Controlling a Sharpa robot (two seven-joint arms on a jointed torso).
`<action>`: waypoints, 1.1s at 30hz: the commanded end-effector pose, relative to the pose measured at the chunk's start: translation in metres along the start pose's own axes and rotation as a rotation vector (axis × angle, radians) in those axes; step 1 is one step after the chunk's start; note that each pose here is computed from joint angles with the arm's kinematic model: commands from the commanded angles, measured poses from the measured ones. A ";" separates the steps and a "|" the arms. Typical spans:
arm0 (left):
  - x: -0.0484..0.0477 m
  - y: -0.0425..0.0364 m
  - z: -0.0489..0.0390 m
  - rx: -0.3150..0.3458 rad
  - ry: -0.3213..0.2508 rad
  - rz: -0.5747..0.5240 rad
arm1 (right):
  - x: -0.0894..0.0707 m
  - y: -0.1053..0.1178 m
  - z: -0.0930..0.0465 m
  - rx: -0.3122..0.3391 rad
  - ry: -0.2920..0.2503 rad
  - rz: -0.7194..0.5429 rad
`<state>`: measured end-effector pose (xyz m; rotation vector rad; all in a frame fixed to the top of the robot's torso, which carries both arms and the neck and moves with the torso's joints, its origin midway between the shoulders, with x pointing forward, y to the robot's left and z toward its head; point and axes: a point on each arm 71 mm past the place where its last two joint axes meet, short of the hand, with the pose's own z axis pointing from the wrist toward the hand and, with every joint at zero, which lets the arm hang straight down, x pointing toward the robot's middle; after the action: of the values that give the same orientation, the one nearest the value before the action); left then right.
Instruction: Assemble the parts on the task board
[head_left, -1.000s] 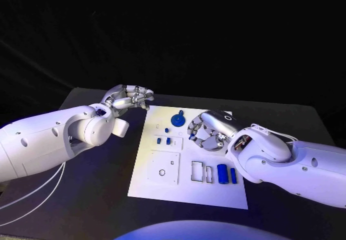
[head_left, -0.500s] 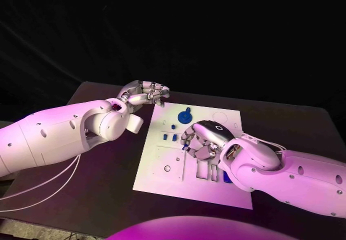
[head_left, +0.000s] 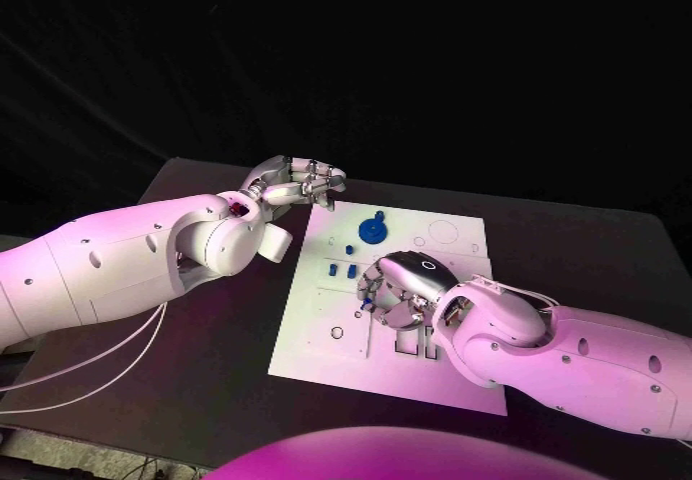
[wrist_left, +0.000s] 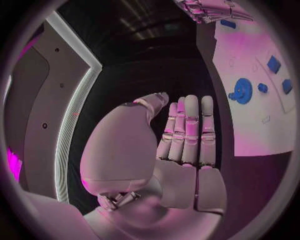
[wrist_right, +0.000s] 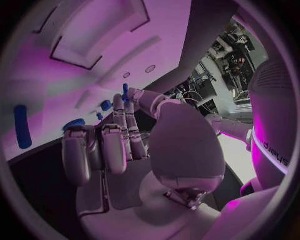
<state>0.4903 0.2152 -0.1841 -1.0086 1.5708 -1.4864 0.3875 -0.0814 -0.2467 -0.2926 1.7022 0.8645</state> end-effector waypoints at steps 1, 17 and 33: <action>0.0029 -0.0007 0.0007 0.005 0.023 -0.002 | 0.005 0.002 0.001 -0.022 0.015 -0.020; 0.0016 0.0002 0.0007 -0.003 0.022 -0.007 | 0.014 0.002 0.004 -0.011 0.041 -0.021; -0.0003 0.0009 0.0001 -0.012 0.018 -0.018 | 0.018 0.001 0.006 -0.004 0.069 -0.041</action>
<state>0.4911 0.2173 -0.1856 -1.0177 1.5825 -1.4809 0.3868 -0.0733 -0.2595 -0.3239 1.7295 0.8563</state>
